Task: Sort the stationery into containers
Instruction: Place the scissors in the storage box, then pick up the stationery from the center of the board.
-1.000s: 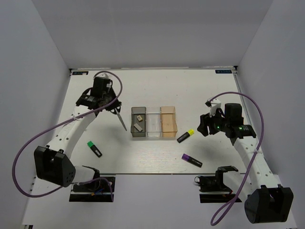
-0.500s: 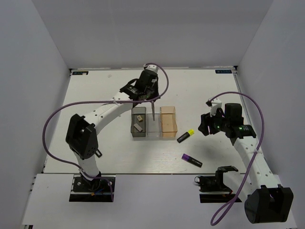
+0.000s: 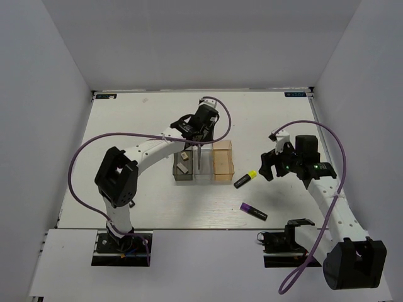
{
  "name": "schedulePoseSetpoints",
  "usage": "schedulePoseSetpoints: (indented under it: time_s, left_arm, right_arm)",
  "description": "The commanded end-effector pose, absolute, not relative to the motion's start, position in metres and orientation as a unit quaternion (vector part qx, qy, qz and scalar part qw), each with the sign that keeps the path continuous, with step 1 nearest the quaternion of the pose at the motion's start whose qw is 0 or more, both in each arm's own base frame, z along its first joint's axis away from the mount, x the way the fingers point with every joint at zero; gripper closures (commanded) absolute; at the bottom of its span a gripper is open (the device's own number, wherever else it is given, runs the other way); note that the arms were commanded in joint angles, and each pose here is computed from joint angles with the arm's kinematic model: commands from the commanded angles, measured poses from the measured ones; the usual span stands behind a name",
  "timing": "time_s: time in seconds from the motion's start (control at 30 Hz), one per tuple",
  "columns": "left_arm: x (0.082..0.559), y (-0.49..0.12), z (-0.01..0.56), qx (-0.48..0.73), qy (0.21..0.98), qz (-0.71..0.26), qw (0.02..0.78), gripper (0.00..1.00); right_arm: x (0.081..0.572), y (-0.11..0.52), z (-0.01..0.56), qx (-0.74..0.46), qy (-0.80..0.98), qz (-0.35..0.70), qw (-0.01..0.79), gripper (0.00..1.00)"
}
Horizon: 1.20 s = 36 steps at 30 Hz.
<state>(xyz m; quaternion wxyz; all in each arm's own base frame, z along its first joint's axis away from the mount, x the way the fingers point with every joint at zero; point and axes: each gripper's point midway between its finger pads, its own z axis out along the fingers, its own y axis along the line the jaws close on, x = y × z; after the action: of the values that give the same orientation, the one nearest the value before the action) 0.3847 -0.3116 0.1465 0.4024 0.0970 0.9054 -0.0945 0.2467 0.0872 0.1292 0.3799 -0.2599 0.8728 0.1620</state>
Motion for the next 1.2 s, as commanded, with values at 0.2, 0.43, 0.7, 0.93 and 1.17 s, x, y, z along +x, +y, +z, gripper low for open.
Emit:
schedulePoseSetpoints:
  time_s: [0.2, 0.43, 0.7, 0.93, 1.17]
  left_arm:
    - [0.379, -0.326, 0.169, 0.107, 0.89, -0.106, 0.43, 0.38]
    - [0.358, -0.296, 0.216, 0.082, 0.88, -0.111, 0.455, 0.9]
    - [0.264, -0.126, 0.197, -0.079, 0.893, -0.046, 0.441, 0.33]
    - [0.201, -0.025, 0.107, -0.267, 0.902, 0.003, 0.34, 0.23]
    - [0.187, -0.013, 0.069, -0.404, 0.873, -0.073, 0.264, 0.23]
  right_arm:
    - [0.22, 0.13, 0.112, -0.583, 0.661, 0.235, 0.409, 0.12]
    - [0.219, 0.131, 0.102, -0.759, 0.494, 0.284, 0.314, 0.31]
    - [0.25, 0.13, 0.072, -0.789, 0.462, 0.308, 0.264, 0.35]
    - [0.27, 0.133, 0.048, -0.791, 0.466, 0.294, 0.267, 0.35]
    - [0.28, 0.135, 0.016, -0.798, 0.48, 0.258, 0.257, 0.35]
